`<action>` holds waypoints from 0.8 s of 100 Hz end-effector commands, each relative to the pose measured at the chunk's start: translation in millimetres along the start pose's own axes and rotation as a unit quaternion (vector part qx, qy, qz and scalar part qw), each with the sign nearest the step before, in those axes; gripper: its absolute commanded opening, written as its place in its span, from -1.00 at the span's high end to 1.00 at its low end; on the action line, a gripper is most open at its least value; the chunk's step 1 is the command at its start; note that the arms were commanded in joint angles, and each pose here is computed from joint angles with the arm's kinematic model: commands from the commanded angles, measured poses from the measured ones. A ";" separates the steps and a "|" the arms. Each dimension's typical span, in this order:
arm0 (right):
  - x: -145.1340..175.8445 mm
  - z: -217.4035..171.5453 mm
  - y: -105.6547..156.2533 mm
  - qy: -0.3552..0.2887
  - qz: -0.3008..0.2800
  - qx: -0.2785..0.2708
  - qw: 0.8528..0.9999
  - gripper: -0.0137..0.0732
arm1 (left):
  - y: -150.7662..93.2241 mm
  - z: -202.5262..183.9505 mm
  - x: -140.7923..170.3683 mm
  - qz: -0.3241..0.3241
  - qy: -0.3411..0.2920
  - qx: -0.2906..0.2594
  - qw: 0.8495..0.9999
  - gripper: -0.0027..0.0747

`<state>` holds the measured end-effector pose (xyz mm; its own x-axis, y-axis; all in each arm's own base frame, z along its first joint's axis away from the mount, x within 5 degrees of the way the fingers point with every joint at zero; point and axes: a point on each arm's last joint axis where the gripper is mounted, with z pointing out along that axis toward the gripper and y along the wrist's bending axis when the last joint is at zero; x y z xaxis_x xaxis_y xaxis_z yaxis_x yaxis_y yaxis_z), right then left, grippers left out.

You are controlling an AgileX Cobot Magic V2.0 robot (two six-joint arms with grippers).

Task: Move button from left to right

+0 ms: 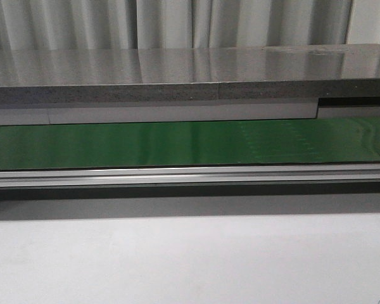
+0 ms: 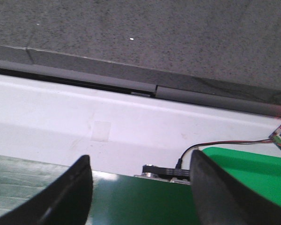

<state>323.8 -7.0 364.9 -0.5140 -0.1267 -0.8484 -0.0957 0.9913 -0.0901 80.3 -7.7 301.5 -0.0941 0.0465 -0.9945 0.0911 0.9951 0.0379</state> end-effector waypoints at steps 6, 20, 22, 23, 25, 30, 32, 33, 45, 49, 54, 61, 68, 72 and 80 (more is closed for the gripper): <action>-1.0 -41.3 13.2 -0.099 0.003 0.002 0.995 -0.37 | 1.8 -1.4 -15.6 -0.003 -0.049 -0.008 0.999 0.98; 25.7 -69.0 23.6 -0.137 0.002 0.000 0.991 -0.37 | 1.8 -1.4 -15.6 -0.003 -0.049 -0.008 0.999 0.98; 30.0 -73.7 24.2 -0.143 0.003 0.001 0.990 -0.37 | 1.8 -1.4 -15.6 -0.003 -0.049 -0.008 0.999 0.98; 31.0 -77.9 24.3 -0.148 0.003 0.002 0.989 -0.37 | 1.8 -1.4 -15.6 -0.003 -0.049 -0.008 0.999 0.98; 35.9 -79.7 24.8 -0.149 0.004 0.002 0.989 -0.37 | 1.8 -1.4 -15.6 -0.003 -0.049 -0.008 0.999 0.98; 45.6 -93.5 25.8 -0.162 0.004 0.005 0.987 -0.37 | 1.8 -1.4 -15.6 -0.003 -0.049 -0.008 0.999 0.98; 50.4 -95.5 26.3 -0.162 0.004 0.005 0.987 -0.37 | 1.8 -1.4 -15.6 -0.003 -0.049 -0.008 0.999 0.98; 53.2 -98.6 26.7 -0.164 0.004 0.005 0.986 -0.37 | 1.8 -1.4 -15.6 -0.003 -0.049 -0.008 0.999 0.98; 77.5 -123.9 29.6 -0.184 0.004 0.008 0.983 -0.37 | 1.8 -1.4 -15.6 -0.003 -0.049 -0.008 0.999 0.98; 85.8 -132.3 30.6 -0.193 0.004 0.009 0.981 -0.37 | 1.8 -1.4 -15.6 -0.003 -0.049 -0.008 0.999 0.98; 95.6 -142.6 31.9 -0.204 0.005 0.009 0.979 -0.37 | 1.8 -1.4 -15.6 -0.003 -0.049 -0.008 0.999 0.98; 109.4 -156.2 33.9 -0.220 0.009 0.008 0.975 -0.37 | 1.8 -1.4 -15.6 -0.003 -0.049 -0.008 0.999 0.98; 122.5 -168.0 36.0 -0.232 0.012 0.005 0.973 -0.37 | 1.8 -1.4 -15.6 -0.003 -0.049 -0.008 0.999 0.98; 129.1 -175.2 37.2 -0.238 0.013 0.004 0.971 -0.37 | 1.8 -1.4 -15.6 -0.003 -0.049 -0.008 0.999 0.98; 142.1 -184.7 39.5 -0.243 0.011 0.001 0.970 -0.37 | 1.8 -1.4 -15.8 -0.003 -0.050 -0.008 0.999 0.98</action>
<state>106.4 8.3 328.5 -0.1582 -0.0927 -0.9830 -0.0996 0.9920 -0.0775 80.3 -7.7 301.5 -0.0941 0.0465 -0.9945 0.0911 0.9951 0.0379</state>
